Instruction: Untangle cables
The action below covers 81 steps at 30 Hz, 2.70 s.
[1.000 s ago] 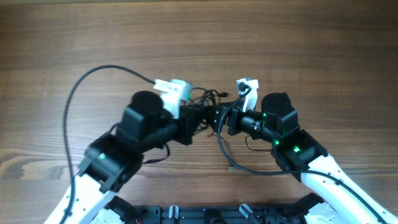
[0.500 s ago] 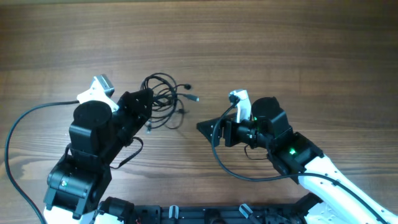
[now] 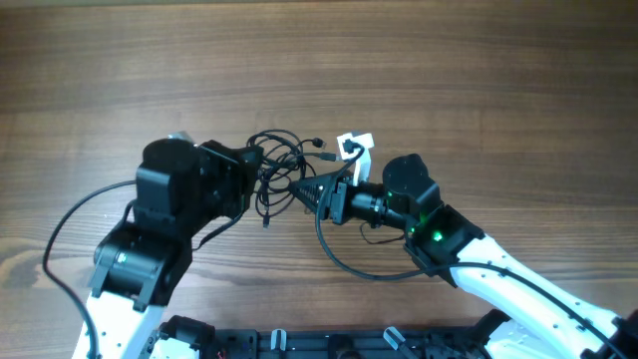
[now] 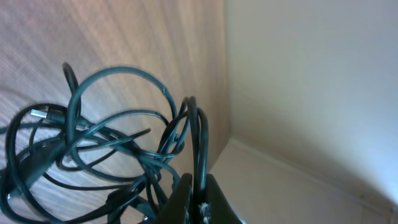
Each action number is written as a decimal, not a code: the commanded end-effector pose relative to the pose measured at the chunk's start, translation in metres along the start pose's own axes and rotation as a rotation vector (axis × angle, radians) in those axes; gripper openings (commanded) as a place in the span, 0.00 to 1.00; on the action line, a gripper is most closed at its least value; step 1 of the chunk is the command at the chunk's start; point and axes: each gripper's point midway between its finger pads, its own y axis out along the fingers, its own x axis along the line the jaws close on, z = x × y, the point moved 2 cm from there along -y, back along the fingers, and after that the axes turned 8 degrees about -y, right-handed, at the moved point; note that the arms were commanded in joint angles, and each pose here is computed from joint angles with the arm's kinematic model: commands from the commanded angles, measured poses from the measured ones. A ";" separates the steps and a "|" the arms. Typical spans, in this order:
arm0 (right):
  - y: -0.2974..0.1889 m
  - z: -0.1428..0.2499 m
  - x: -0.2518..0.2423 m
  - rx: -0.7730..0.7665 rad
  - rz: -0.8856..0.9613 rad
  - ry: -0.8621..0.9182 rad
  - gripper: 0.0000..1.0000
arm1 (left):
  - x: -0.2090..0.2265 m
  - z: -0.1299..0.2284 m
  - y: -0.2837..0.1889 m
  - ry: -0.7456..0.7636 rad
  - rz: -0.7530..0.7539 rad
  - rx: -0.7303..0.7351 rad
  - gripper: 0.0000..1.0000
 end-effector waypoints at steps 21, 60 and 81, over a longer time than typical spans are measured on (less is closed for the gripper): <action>-0.088 0.018 -0.151 0.154 0.422 0.240 0.07 | -0.010 0.025 -0.023 0.936 0.150 0.167 0.04; 0.051 0.087 -0.059 0.274 0.188 -0.473 0.41 | 0.092 -0.126 0.046 0.253 -0.533 -0.197 1.00; 0.055 0.062 -0.118 -0.192 0.515 0.862 0.36 | 0.092 -0.126 0.046 0.253 -0.533 -0.196 1.00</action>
